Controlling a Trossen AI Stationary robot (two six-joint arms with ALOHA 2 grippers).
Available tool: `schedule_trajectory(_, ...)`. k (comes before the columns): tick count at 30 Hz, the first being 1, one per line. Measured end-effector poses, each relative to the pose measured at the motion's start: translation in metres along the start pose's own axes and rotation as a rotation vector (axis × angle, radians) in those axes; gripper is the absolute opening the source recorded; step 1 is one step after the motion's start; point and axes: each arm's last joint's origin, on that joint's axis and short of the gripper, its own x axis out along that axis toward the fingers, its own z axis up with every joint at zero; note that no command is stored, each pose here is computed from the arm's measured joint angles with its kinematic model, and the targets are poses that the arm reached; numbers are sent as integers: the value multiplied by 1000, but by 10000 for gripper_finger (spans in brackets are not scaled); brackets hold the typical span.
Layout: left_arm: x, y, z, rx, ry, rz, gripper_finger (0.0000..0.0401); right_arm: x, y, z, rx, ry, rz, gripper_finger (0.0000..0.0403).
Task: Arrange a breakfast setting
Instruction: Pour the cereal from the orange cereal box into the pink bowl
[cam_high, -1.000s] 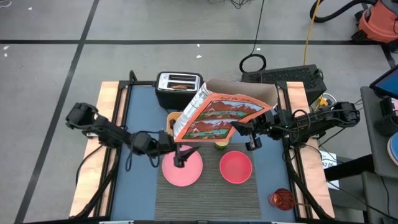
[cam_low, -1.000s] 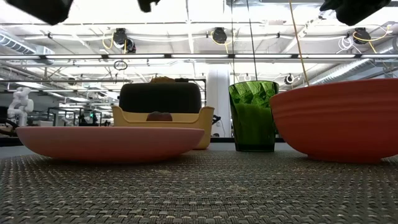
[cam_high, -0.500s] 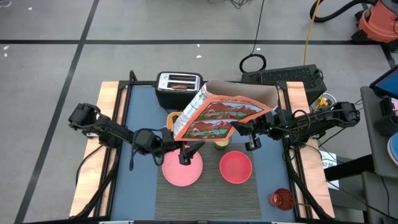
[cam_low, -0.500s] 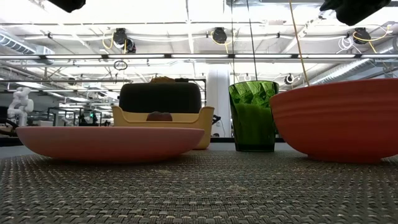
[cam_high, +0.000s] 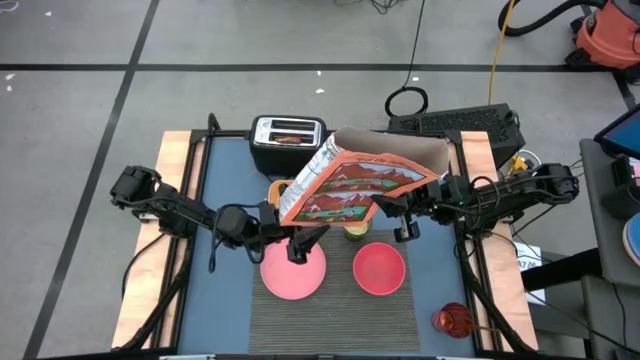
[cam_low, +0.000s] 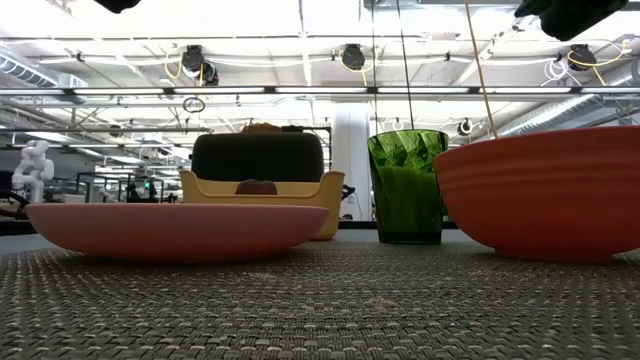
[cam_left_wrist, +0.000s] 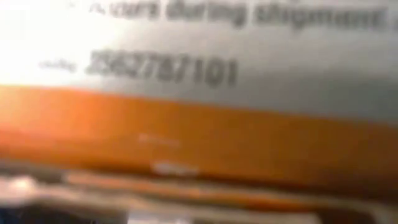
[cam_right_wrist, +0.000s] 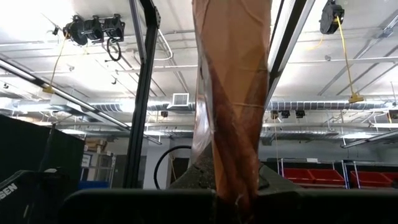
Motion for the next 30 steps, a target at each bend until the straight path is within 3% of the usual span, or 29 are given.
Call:
schedule_trajectory(5, 0, 0, 0, 5, 0, 0, 363, 0, 0, 0, 0, 1, 0, 0)
schedule_trajectory(19, 0, 0, 0, 12, -1, -5, 209, 0, 0, -1, 1, 8, -2, 5)
schedule_trajectory(30, -1, -3, 0, 9, 3, -3, 189, 0, 0, -1, 1, 11, 2, 62)
